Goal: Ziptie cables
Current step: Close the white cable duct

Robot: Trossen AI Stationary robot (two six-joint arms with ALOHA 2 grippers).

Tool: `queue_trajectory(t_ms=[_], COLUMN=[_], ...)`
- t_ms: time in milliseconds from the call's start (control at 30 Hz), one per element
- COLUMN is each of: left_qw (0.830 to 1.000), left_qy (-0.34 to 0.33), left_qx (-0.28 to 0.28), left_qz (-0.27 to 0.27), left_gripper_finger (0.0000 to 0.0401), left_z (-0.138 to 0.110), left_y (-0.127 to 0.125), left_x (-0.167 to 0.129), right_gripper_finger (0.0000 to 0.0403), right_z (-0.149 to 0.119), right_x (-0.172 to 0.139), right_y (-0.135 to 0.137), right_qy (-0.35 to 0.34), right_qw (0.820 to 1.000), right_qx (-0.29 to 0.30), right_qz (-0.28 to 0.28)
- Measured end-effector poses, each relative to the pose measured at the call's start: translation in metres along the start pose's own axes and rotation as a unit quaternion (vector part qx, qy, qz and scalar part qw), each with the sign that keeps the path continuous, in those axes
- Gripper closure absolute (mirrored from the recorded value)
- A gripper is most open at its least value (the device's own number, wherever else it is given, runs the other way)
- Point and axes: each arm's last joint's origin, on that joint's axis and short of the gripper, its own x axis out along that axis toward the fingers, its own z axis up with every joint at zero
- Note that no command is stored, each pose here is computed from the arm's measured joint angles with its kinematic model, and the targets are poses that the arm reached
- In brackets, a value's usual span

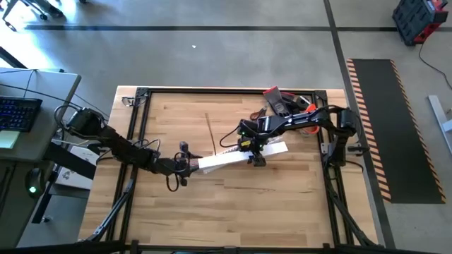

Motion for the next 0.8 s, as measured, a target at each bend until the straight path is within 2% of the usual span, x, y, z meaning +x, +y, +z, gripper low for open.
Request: queue_trajectory(t_ms=[200,367,467,633,800], left_qw=[1.000,0.997,0.996,0.992,0.993], left_qy=[0.008,0.014,0.019,0.010,0.010], left_qx=[-0.003,-0.024,-0.046,-0.083,-0.081], left_qz=[0.019,0.067,0.079,0.089,0.088], left_gripper_finger=[0.0231,0.0244,0.0281,0.0385,0.0396], left_z=[-0.004,-0.005,-0.003,0.004,0.006], left_y=[0.001,0.001,0.003,0.006,0.006], left_x=[0.007,0.015,0.021,0.028,0.029], right_gripper_finger=[0.0202,0.0202,0.0202,0.0202,0.0197], right_z=[0.004,0.004,0.004,0.008,0.010], right_x=[0.000,0.000,0.001,0.003,0.004], right_y=[-0.001,0.000,0.002,0.007,0.010], right_qy=[-0.022,-0.020,-0.014,-0.025,-0.026], right_qw=[1.000,1.000,1.000,1.000,0.999], right_qx=[-0.010,-0.008,0.002,-0.012,-0.021], right_qz=[-0.004,-0.003,-0.007,0.002,-0.006])
